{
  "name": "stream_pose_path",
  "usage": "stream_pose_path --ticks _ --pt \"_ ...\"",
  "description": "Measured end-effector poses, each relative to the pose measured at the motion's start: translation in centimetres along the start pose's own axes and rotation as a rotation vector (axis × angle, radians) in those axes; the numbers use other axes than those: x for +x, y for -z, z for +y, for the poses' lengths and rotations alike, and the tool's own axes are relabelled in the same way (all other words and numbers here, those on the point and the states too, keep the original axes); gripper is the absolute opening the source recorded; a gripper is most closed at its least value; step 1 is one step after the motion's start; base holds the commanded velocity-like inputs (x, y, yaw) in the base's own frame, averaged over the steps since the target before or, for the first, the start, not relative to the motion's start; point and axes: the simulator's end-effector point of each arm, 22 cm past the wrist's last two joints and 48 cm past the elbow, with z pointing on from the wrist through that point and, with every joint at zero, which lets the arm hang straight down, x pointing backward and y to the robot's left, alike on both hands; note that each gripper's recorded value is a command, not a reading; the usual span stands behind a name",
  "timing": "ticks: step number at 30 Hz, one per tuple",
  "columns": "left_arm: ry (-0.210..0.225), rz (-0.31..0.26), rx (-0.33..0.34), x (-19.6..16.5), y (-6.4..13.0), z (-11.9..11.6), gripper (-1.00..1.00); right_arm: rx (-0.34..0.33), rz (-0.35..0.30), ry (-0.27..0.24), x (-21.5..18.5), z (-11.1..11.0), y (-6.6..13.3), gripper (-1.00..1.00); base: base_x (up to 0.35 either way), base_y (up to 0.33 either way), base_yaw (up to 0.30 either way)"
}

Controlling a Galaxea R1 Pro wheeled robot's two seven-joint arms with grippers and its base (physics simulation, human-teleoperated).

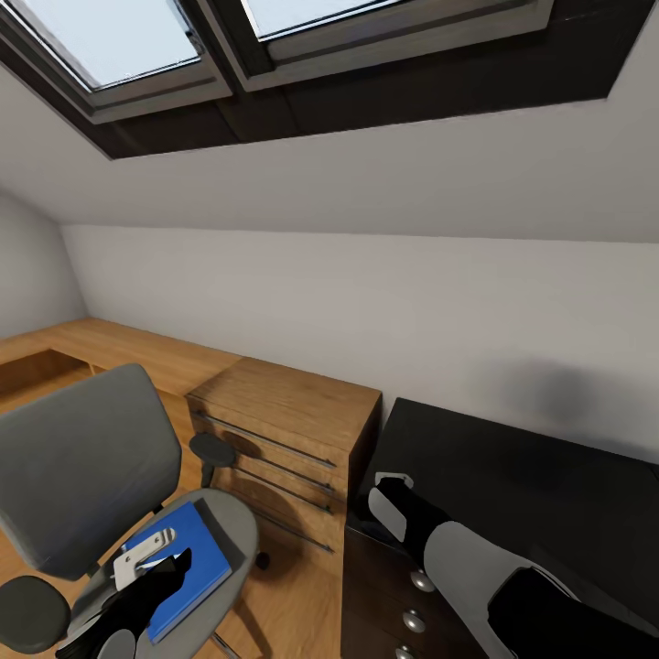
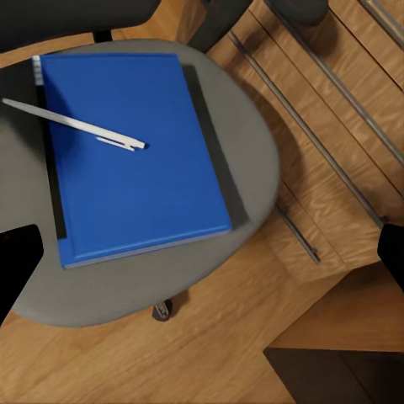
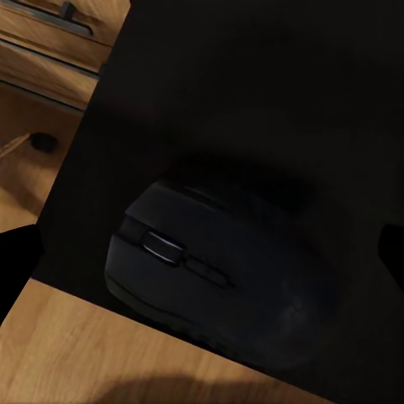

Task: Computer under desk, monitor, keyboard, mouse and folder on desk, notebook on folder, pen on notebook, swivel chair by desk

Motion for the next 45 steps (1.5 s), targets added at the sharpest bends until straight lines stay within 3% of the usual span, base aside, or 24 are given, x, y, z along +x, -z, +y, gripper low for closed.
stream_pose_path --ticks 19,45 --pt "0.001 -0.002 0.000 1.6 -1.5 0.6 1.00 0.000 -0.004 0.000 1.1 -0.1 -2.0 1.00 0.000 0.000 0.000" --pt "0.001 -0.002 0.000 2.3 -2.1 0.8 1.00 0.001 -0.006 0.001 1.5 -0.1 -2.8 1.00 0.000 0.000 0.000"
